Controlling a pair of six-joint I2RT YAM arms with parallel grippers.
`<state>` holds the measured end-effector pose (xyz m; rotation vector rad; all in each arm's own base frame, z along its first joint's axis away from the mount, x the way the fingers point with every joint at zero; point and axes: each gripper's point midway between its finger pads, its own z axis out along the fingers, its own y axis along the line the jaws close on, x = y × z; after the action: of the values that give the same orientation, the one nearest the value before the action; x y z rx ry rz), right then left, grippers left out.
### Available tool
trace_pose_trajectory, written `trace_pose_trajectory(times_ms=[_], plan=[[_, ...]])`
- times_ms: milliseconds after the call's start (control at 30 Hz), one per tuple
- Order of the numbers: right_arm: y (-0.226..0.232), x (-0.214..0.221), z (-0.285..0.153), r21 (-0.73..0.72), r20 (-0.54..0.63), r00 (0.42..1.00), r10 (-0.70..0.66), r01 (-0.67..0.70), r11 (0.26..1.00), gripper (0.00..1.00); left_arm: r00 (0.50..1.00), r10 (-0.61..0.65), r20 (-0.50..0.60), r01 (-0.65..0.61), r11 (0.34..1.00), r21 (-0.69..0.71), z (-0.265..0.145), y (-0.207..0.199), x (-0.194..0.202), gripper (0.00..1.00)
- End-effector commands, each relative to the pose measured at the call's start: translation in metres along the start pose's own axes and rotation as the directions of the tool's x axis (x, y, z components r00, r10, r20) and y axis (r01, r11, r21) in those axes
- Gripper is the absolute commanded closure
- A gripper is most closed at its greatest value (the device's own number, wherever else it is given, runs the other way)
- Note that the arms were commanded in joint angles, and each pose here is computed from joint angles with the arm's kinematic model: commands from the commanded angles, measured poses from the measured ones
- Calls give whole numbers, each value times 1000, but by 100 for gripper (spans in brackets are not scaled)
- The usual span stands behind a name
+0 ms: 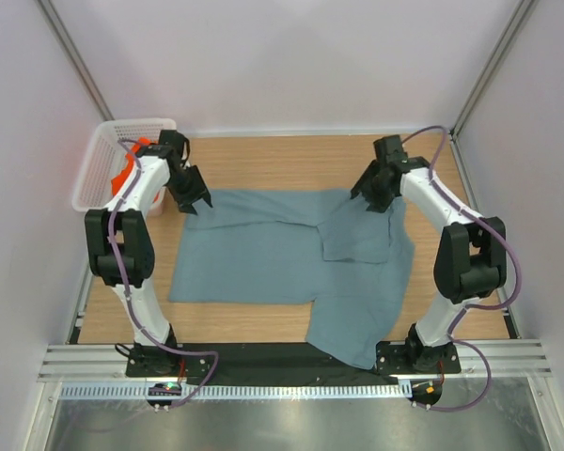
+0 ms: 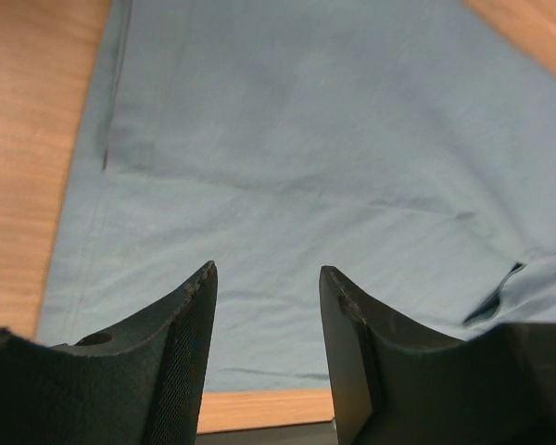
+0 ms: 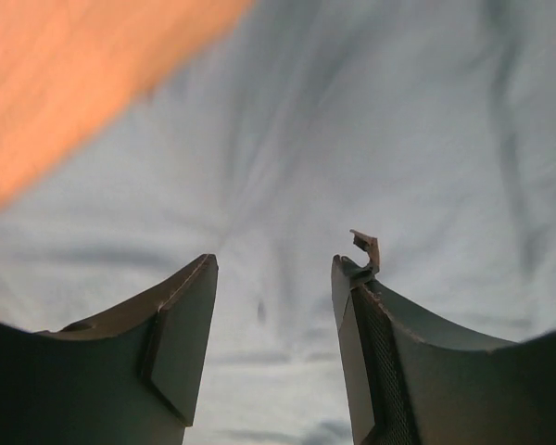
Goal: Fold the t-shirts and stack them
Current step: Fold the tshirt
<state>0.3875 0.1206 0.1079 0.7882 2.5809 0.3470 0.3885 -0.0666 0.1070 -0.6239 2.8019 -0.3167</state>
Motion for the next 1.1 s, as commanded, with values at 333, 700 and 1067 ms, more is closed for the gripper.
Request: trace_pose_trajectory(times_ms=[333,700,1067], plan=[[-57,-183,36,174,298,953,-57,5,985,39,995,-89,49,82,987,140,53,-42,-58,50],[-50,-185,83,139,224,968,-115,85,987,41,994,-106,-7,107,990,96,85,-33,-53,52],[-75,-172,102,202,160,979,-126,92,975,61,990,-127,-65,127,992,-2,109,-15,-48,55]])
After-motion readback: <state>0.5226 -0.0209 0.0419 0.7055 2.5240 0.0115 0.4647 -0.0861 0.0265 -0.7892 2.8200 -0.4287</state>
